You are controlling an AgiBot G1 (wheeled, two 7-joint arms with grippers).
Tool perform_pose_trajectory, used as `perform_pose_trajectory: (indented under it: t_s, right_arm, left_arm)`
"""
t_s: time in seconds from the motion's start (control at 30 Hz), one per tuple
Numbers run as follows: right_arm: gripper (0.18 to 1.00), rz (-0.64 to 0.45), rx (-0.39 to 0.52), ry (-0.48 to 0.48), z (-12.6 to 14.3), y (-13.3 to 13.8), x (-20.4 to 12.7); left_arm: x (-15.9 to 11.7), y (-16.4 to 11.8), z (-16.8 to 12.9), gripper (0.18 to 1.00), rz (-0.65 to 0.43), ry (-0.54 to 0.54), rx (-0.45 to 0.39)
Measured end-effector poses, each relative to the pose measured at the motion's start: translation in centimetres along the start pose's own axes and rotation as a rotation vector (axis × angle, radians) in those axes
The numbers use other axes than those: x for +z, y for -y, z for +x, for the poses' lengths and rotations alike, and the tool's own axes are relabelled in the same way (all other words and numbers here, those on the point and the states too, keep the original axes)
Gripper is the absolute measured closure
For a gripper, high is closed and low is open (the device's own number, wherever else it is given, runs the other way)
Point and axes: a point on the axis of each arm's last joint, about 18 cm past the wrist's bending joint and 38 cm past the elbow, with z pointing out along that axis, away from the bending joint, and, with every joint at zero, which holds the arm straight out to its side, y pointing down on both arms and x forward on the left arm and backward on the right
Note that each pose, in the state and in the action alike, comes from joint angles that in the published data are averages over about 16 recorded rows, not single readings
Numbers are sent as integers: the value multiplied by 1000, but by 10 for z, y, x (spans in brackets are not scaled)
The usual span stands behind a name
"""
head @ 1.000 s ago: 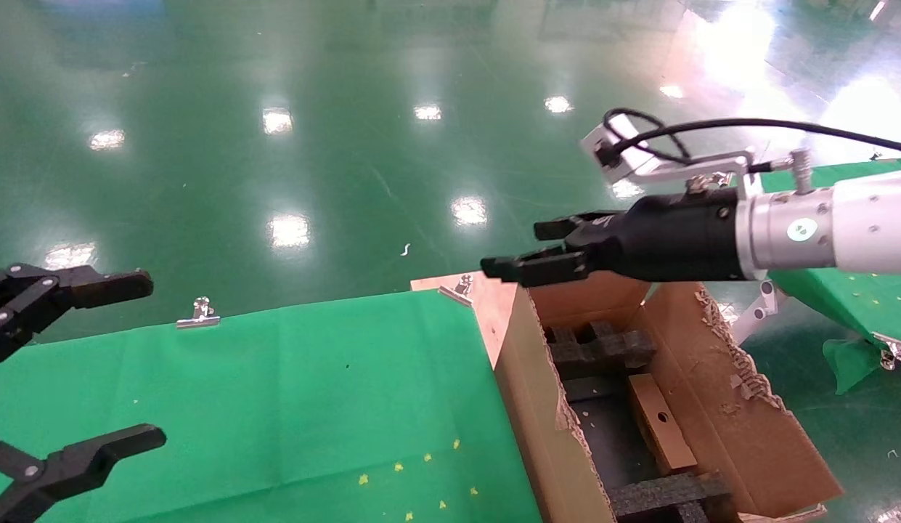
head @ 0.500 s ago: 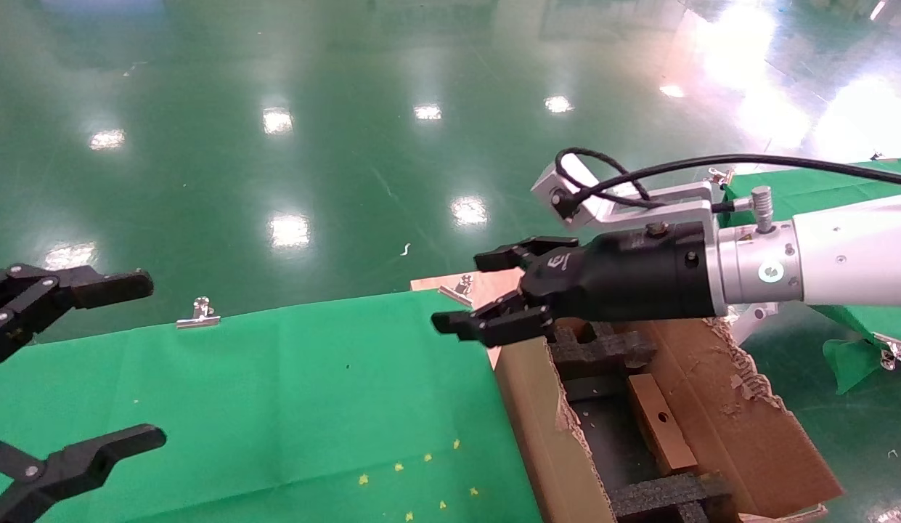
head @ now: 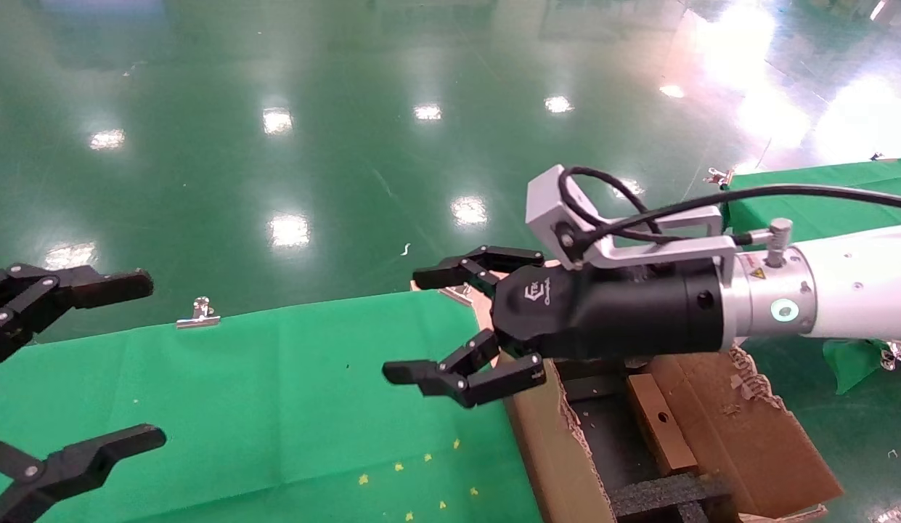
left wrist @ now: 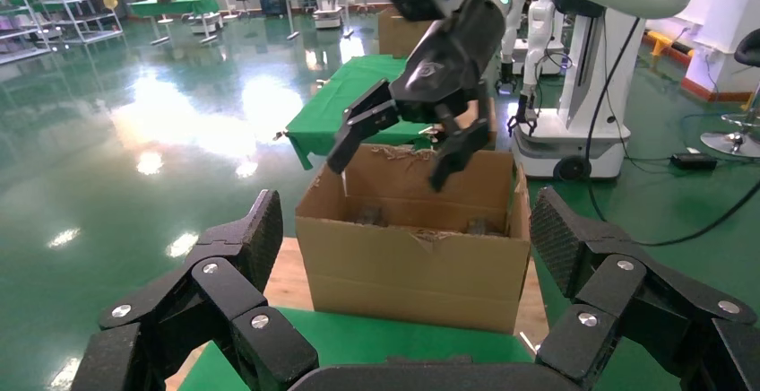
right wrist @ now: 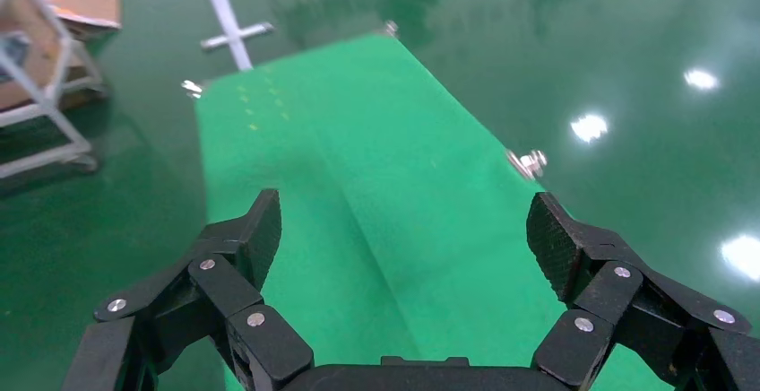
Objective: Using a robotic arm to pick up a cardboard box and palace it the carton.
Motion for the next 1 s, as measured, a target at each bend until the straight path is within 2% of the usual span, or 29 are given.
perform_pose_trajectory:
  t_s: [0.27,0.57,1.0]
  right_arm:
    - [178,137,-111,94,-21,4,-6]
    - [178,266,-211,148,-38,6,-16]
    - [178,294,-228,157,-41,6,-19]
  left_arm:
    - [0,0,0,183,0,0,0]
    - [0,0,0,183,0,0,0]
    - [0,0,0,183,0,1,0]
